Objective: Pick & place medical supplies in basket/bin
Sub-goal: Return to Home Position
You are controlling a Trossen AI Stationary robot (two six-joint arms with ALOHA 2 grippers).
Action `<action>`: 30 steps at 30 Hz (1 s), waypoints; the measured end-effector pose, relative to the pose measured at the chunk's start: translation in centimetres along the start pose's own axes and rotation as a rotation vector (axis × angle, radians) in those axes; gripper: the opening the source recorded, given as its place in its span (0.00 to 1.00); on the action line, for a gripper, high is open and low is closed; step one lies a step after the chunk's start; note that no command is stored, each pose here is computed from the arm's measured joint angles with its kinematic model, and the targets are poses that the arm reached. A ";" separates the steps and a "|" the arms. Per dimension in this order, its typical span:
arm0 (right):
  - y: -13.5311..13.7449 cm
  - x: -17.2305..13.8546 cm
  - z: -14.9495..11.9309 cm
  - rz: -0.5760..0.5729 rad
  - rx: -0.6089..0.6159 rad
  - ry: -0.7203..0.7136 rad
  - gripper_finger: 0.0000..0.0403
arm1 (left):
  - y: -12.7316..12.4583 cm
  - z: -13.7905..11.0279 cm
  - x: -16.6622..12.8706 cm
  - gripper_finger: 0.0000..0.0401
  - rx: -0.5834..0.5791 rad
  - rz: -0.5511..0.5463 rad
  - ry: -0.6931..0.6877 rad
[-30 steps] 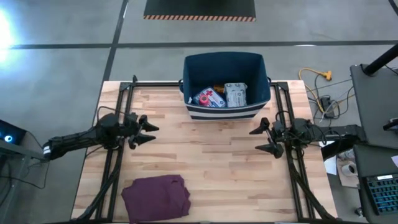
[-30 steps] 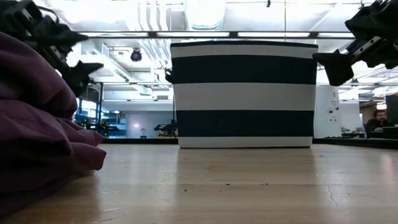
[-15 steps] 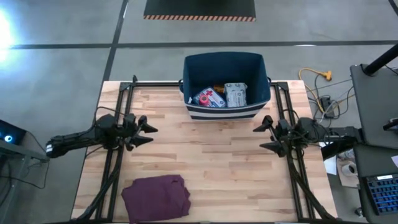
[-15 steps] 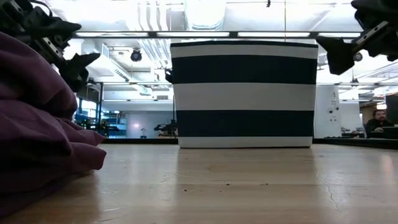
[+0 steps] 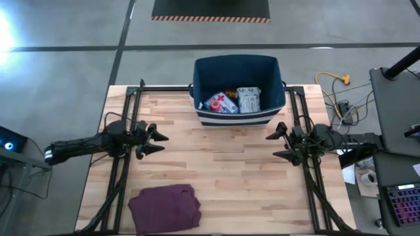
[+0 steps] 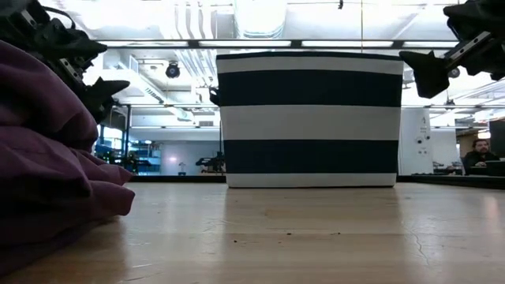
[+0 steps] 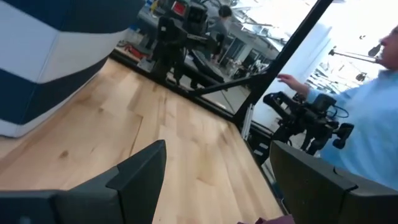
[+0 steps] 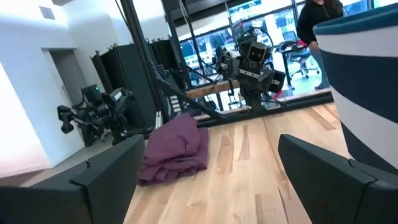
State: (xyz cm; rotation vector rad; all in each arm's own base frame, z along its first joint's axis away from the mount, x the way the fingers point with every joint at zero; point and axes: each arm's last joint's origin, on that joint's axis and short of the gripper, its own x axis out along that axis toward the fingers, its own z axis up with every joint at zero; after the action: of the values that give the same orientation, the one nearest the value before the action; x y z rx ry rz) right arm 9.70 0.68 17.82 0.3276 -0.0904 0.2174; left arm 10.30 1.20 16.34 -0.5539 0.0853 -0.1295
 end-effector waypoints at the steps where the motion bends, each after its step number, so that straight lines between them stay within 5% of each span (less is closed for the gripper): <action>1: 0.0 0.0 0.0 -0.001 0.001 0.002 0.89 | 0.0 0.0 0.0 0.67 -0.003 0.004 0.006; 30: 0.0 0.0 -0.1 -0.003 0.001 0.007 0.89 | 1.1 -1.1 1.0 0.67 -0.064 0.087 0.146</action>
State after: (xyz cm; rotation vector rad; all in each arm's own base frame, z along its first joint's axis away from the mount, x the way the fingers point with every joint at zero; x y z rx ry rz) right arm 9.73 0.68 17.76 0.3283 -0.0833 0.2158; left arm 11.22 1.40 14.75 -0.6028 0.2556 -0.0820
